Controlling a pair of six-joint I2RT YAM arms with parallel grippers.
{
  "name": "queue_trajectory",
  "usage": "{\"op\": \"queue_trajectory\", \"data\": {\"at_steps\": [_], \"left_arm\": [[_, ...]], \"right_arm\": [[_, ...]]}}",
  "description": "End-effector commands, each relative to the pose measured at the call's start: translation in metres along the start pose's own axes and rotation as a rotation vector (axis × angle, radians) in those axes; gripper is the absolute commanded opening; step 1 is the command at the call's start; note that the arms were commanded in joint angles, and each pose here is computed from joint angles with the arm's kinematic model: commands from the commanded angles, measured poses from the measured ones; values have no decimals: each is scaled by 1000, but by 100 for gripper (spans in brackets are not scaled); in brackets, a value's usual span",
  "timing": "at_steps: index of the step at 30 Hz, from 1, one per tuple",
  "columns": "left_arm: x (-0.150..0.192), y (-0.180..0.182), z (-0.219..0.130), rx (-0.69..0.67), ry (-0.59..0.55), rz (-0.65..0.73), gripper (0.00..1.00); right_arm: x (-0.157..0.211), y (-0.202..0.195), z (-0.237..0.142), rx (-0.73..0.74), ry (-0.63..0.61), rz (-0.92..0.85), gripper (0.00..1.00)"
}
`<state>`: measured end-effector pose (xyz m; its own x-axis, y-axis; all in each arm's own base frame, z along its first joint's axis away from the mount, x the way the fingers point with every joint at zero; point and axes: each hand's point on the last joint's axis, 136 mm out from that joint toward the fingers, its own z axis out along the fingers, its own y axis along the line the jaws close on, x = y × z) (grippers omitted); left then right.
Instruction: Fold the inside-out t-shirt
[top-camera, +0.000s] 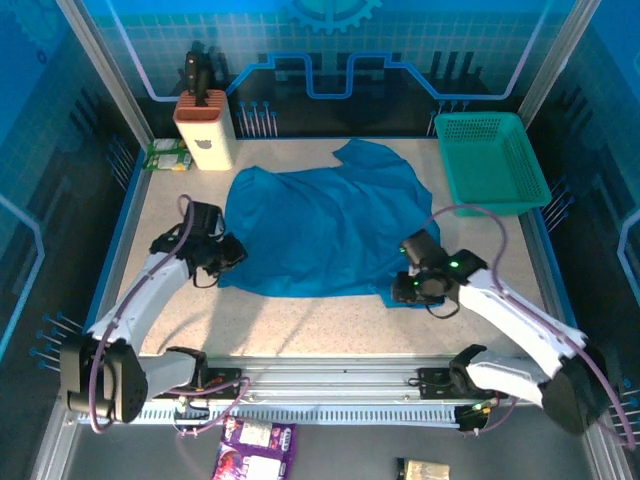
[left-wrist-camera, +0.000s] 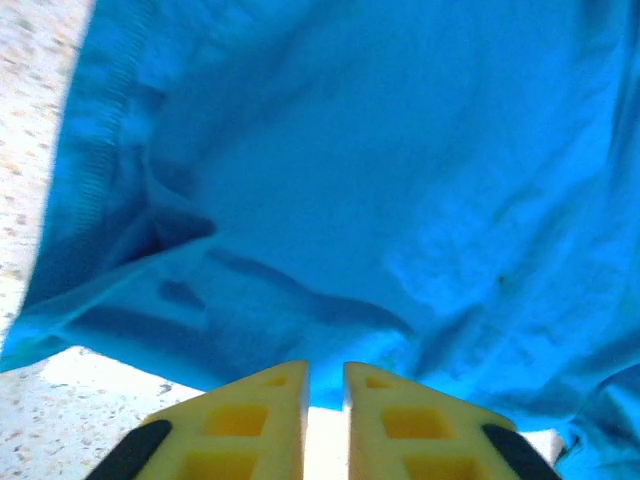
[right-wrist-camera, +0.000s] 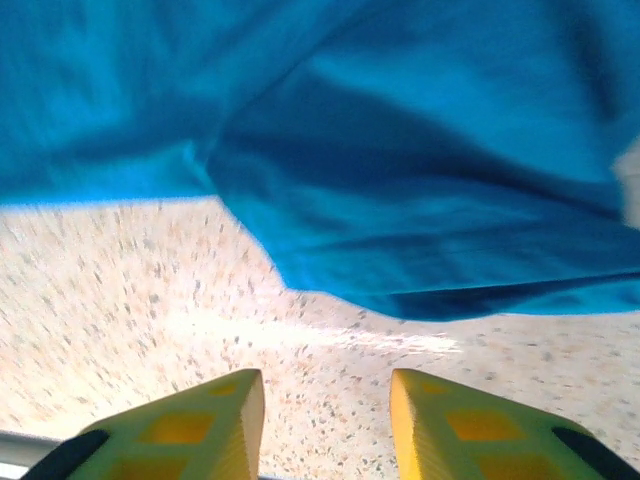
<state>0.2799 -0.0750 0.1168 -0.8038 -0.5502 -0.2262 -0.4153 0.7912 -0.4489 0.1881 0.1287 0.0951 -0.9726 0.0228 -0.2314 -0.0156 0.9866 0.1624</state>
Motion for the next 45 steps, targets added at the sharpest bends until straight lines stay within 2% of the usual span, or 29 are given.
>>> {"op": "queue_trajectory", "data": {"at_steps": [1,6,16,18,21,23,24,28,31,34,38,39,41,43,45], "left_arm": [[3,3,12,-51,20,30,14],[7,13,19,-83,25,34,13],[5,32,9,-125,-22,9,17],[1,38,4,-112,-38,-24,20],[-4,51,-2,-106,-52,-79,30],[-6,61,-5,-103,-53,-116,32],[-6,66,-6,-98,-51,-136,33],[-6,79,-3,-91,-38,-182,34],[-6,80,-2,-85,-35,-196,34],[-8,78,-2,-77,-38,-195,34],[-8,75,-1,-81,-11,-168,33],[-7,74,0,-79,-1,-158,32],[-4,73,3,-85,19,-142,32],[-1,70,6,-88,37,-120,31],[3,67,10,-103,56,-92,31]], "right_arm": [[2,18,13,37,27,-147,41],[6,21,42,144,86,-227,46],[7,8,81,294,145,-286,44],[6,4,84,325,142,-283,38],[2,-9,71,413,134,-239,14],[4,-10,52,433,137,-237,3],[4,-10,41,428,129,-235,0],[10,-8,3,364,117,-204,0],[24,-8,-18,315,159,-179,0],[50,2,-19,211,260,-156,0],[102,19,4,53,466,-113,0],[115,25,11,9,523,-104,2],[125,34,17,-46,575,-99,26],[115,43,13,-82,537,-102,41],[91,51,3,-141,459,-77,47]]}}
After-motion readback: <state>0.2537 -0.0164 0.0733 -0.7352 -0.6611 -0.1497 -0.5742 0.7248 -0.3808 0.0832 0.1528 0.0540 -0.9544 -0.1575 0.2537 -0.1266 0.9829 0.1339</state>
